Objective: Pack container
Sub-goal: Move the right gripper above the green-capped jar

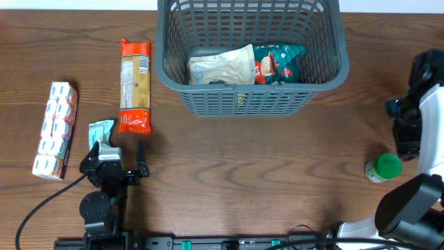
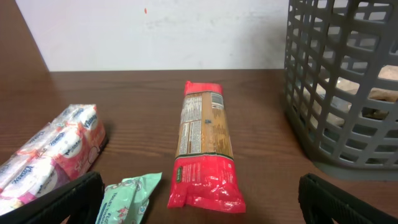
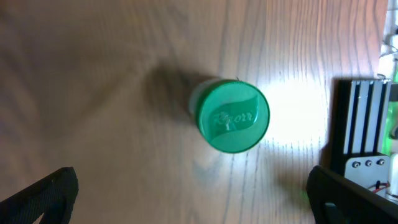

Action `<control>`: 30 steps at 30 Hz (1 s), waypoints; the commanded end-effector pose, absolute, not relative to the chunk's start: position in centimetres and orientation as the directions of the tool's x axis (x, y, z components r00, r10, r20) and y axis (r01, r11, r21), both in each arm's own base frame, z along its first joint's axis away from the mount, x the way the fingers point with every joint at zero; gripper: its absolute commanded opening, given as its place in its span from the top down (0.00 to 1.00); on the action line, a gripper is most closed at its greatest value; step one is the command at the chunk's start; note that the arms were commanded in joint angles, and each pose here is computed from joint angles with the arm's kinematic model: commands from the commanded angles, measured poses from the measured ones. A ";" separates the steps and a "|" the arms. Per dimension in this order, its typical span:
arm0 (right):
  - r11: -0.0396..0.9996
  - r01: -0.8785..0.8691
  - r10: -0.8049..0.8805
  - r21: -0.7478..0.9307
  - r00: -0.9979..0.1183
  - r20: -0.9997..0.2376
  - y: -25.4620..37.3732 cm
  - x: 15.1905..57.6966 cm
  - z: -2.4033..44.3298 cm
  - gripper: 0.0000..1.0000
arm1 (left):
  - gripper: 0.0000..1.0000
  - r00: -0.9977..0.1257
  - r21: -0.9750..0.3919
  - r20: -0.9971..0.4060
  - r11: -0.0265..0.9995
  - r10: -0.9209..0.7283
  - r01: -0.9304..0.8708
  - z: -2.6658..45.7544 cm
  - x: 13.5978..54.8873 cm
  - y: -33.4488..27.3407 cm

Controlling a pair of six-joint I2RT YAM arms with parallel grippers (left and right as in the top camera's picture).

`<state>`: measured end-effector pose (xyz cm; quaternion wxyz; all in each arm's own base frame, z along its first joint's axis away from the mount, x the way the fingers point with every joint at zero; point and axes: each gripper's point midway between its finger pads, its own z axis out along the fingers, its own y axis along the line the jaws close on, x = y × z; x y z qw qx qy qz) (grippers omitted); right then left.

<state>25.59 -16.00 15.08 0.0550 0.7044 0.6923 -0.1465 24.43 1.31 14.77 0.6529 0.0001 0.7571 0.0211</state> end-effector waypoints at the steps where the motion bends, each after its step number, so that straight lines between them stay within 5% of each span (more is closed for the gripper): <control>1: -0.070 0.982 0.959 -0.173 0.018 -0.283 -16.1 24.1 12.7 0.01 | 0.02 -0.183 0.042 -0.982 0.999 0.037 -0.025 13.2 24.4 1.3; 9: -0.069 0.975 0.963 -0.212 0.010 -0.270 -15.6 22.6 8.6 0.01 | 0.02 -0.184 0.042 -0.982 0.999 0.037 -0.025 13.2 24.4 1.3; 30: -0.210 0.960 0.955 -0.183 0.161 -0.250 -19.4 20.2 7.7 0.01 | 0.01 -0.184 0.042 -0.982 0.999 0.037 -0.025 13.2 24.4 1.3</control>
